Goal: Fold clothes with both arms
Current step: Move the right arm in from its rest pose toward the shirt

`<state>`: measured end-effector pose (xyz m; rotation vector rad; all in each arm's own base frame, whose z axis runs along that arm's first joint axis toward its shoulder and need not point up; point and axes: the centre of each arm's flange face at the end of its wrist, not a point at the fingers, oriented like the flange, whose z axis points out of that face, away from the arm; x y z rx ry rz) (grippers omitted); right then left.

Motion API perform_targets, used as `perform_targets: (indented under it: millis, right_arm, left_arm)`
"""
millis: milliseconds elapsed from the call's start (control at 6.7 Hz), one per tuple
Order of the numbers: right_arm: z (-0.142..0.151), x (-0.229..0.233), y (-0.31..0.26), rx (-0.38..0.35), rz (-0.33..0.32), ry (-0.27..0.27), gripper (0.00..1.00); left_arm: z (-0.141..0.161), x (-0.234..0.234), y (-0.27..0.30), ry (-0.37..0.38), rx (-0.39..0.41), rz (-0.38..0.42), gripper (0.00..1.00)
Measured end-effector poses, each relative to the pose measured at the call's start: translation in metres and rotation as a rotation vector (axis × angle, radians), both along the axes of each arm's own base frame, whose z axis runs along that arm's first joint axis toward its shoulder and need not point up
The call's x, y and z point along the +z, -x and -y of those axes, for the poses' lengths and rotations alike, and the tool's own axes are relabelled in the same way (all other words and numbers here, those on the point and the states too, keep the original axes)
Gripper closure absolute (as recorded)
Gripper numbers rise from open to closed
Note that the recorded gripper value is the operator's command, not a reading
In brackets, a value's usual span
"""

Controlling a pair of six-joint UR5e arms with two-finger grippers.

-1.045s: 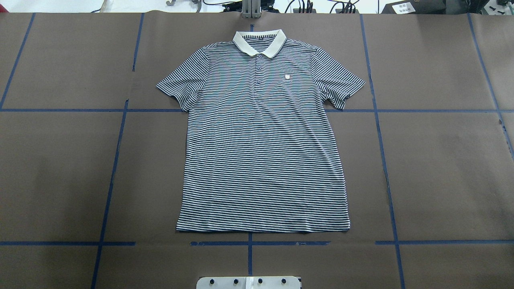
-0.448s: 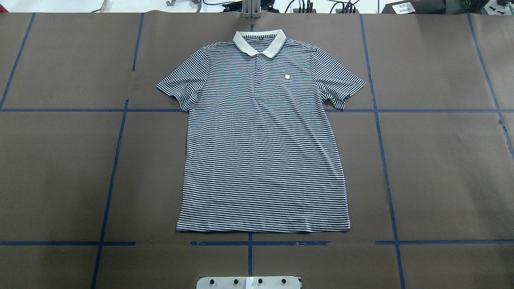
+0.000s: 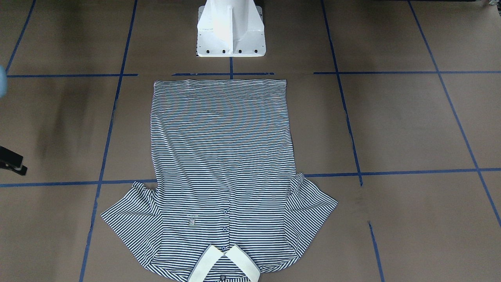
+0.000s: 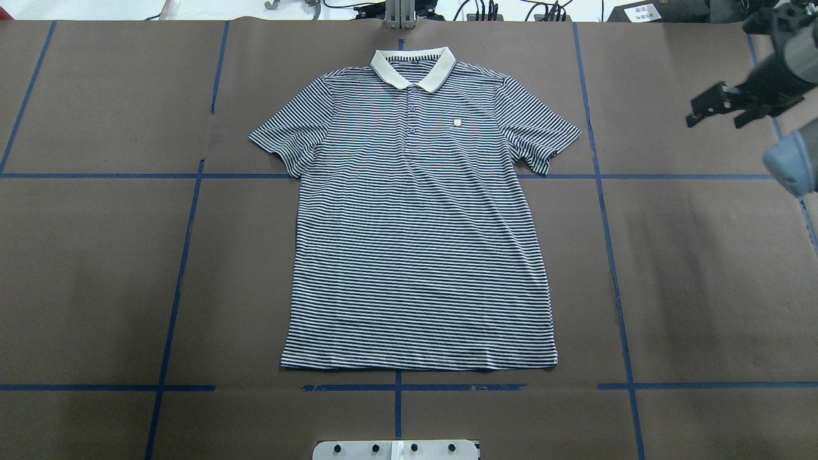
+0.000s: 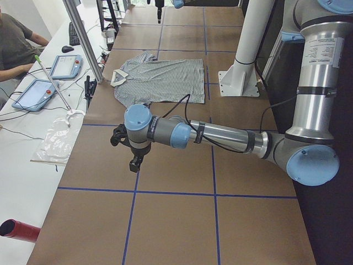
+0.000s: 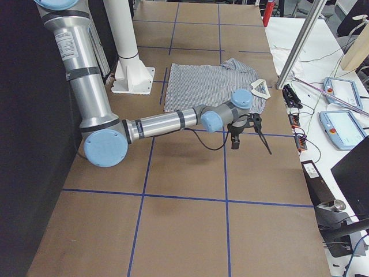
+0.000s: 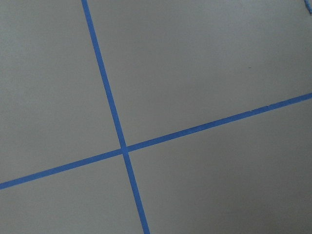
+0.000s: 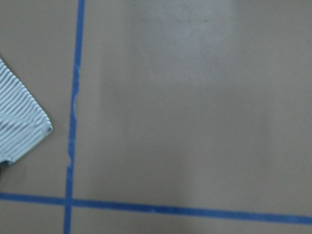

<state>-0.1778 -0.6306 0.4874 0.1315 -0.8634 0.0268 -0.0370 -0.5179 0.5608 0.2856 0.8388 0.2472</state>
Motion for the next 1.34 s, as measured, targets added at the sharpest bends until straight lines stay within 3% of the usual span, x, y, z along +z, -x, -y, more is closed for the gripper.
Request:
perform_targets:
  millis: [299, 597, 896, 1344]
  right_arm:
    - [0.047, -0.04, 0.074, 0.182, 0.072, -0.011, 0.04]
    - [0.066, -0.068, 0.146, 0.333, 0.082, 0.049, 0.07]
    - [0.063, -0.055, 0.186, 0.373, 0.039, 0.08, 0.11]
    - [0.057, -0.03, 0.201, 0.366, 0.001, 0.112, 0.15]
  left_arm:
    - [-0.001, -0.004, -0.001, -0.044, 0.001, -0.008, 0.0]
    - [-0.002, -0.005, -0.001, -0.052, 0.002, -0.009, 0.0]
    - [-0.002, -0.007, -0.001, -0.054, 0.004, -0.015, 0.0]
    - [-0.002, -0.009, -0.001, -0.057, 0.005, -0.023, 0.0]
